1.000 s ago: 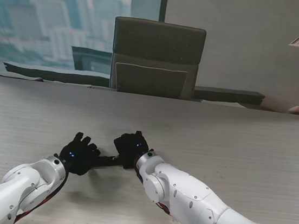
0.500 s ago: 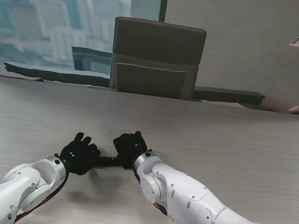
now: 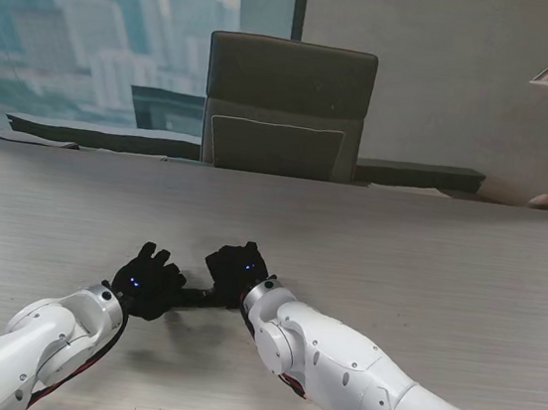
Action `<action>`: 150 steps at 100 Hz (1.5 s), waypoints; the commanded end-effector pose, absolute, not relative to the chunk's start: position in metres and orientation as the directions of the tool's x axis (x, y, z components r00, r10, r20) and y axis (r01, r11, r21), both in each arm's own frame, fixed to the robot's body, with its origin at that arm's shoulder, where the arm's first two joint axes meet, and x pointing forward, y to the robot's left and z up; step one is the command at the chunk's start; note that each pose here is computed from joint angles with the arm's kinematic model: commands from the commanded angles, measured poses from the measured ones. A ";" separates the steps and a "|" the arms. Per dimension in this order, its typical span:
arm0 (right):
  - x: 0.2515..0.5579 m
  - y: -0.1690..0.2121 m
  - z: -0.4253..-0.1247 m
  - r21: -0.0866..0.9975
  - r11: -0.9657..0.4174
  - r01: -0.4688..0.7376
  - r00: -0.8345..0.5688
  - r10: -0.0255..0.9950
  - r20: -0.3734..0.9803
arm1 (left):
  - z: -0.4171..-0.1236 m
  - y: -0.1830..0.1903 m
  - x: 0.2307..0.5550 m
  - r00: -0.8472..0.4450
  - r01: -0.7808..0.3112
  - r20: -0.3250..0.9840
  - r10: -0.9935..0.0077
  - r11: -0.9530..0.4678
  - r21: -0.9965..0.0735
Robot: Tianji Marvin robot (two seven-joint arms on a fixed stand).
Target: Install the batteries into the remote control and close the cover
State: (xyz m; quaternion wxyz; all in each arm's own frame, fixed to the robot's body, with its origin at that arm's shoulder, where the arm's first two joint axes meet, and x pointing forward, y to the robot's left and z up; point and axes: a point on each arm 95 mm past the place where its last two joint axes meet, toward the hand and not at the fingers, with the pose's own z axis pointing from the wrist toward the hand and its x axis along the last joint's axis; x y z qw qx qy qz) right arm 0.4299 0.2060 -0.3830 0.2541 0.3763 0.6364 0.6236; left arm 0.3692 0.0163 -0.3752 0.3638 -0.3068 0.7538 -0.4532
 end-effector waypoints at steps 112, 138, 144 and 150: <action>0.431 0.193 -0.382 0.972 -0.047 0.232 -0.539 0.825 0.168 | -0.400 0.022 0.355 -0.557 -0.226 -0.244 -0.794 0.428 -0.875; 0.427 0.198 -0.386 0.958 -0.021 0.285 -0.532 0.828 0.177 | -0.401 0.022 0.355 -0.557 -0.217 -0.241 -0.795 0.419 -0.882; 0.427 0.199 -0.386 0.957 -0.016 0.290 -0.533 0.827 0.176 | -0.401 0.022 0.355 -0.557 -0.217 -0.241 -0.795 0.419 -0.882; 0.427 0.200 -0.386 0.955 -0.015 0.296 -0.533 0.827 0.179 | -0.401 0.022 0.355 -0.556 -0.217 -0.241 -0.795 0.419 -0.882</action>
